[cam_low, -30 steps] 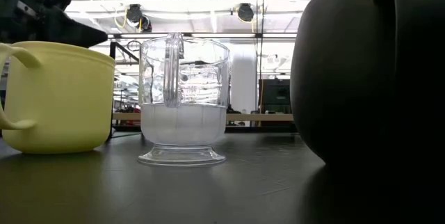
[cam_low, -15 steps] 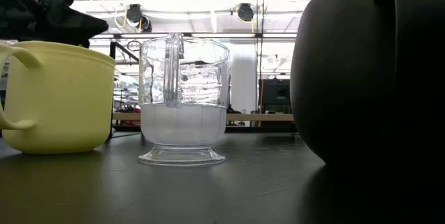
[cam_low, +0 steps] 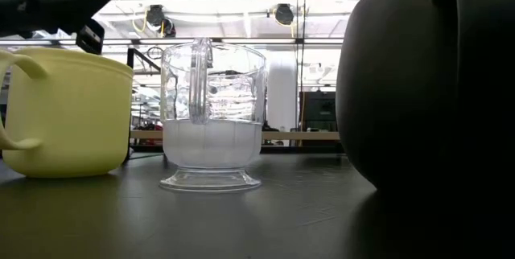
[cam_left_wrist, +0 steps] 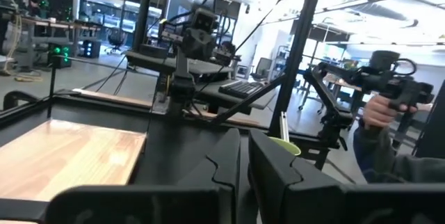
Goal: Stack small to large cups/mugs on shelf
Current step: Put the black mug on the shelf
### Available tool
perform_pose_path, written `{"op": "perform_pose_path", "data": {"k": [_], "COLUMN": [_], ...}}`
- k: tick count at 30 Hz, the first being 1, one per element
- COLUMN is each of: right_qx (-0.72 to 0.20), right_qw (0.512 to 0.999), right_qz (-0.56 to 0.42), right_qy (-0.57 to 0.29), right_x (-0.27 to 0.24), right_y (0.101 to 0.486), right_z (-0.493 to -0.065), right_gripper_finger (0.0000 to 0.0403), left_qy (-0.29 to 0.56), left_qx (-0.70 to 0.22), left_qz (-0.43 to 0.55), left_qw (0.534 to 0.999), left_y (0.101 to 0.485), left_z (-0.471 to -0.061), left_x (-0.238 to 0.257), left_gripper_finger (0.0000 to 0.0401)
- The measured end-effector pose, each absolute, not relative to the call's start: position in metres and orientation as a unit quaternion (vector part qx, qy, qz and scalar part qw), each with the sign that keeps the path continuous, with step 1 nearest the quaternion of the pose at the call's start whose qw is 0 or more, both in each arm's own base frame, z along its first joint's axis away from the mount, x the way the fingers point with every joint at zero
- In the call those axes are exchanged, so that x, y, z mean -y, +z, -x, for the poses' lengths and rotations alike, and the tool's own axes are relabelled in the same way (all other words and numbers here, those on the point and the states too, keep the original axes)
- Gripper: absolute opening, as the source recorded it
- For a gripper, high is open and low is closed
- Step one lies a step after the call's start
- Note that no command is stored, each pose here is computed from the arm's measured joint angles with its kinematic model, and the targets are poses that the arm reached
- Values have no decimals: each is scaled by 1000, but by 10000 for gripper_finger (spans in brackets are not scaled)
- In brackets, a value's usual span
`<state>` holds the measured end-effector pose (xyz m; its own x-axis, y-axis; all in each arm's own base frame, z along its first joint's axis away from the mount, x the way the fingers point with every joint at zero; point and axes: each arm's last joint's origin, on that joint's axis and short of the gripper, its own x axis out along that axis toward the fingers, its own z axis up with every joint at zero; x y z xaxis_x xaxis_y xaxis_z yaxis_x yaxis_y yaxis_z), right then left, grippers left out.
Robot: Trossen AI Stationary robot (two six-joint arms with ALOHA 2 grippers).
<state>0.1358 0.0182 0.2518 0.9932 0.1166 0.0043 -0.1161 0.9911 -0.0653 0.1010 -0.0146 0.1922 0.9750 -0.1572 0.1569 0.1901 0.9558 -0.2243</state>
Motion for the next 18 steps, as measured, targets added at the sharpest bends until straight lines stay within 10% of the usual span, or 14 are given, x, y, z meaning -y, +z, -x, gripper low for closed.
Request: {"op": "perform_pose_path", "data": {"k": [10,18], "right_qx": [-15,-122], "right_qw": [986,983], "right_qz": [65,130], "right_qy": [150,30], "right_x": [-66,-105], "right_y": [320,345], "right_z": [-180,-198], "right_gripper_finger": [0,0], "left_qy": [-87,-87], "left_qx": [74,73], "left_qz": [123,128], "left_qw": [986,985], "left_y": [193,193], "left_z": [-101,-101], "left_x": [15,15], "left_gripper_finger": [33,33]}}
